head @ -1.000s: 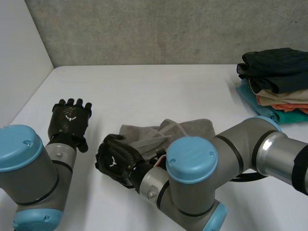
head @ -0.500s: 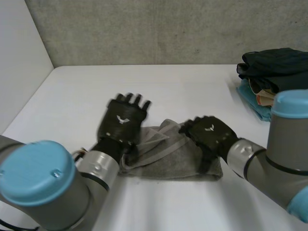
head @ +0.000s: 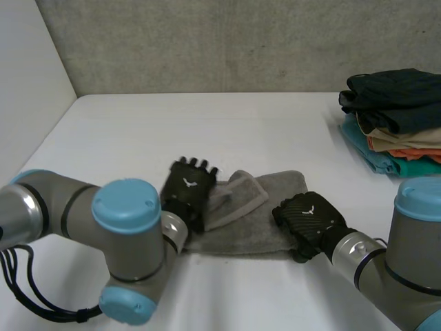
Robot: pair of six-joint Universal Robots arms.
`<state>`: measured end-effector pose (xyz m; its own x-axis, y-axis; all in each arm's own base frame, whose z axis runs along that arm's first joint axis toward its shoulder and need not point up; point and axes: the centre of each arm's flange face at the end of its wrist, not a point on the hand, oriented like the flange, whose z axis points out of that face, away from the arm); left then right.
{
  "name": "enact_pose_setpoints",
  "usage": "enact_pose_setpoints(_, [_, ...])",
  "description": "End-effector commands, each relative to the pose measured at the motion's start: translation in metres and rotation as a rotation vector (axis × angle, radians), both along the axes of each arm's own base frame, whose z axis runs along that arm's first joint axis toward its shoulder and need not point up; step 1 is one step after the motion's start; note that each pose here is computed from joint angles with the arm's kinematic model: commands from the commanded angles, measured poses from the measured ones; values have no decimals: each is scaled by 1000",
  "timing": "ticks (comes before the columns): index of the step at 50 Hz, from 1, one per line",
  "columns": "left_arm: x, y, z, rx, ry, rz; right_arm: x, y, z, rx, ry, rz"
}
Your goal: Fold the laundry.
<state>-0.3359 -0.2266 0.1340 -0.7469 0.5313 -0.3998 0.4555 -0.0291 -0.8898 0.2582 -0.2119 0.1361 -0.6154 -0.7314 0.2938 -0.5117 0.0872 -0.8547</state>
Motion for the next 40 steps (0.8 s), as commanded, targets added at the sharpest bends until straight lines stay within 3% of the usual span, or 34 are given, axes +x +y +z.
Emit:
enact_pose_setpoints(1, [29, -36, 6, -42, -10, 235, 1, 0, -2, -38, 24, 12])
enact_pose_setpoints(7, [42, -41, -5, -34, -59, 367, 1, 0, -3, -41, 30, 14])
enact_pose_setpoints(17, [24, -13, -1, -24, -45, 252, -2, -2, -5, -94, 65, -2])
enact_pose_setpoints(28, [31, -1, 20, -46, -16, 249, -15, -8, -10, -146, 164, -31])
enact_pose_setpoints(34, [44, 3, 32, -56, -4, 268, -19, -17, 2, -262, 295, -18])
enact_pose_setpoints(40, [55, 0, 40, -65, 8, 292, -4, -26, 27, -510, 476, 79])
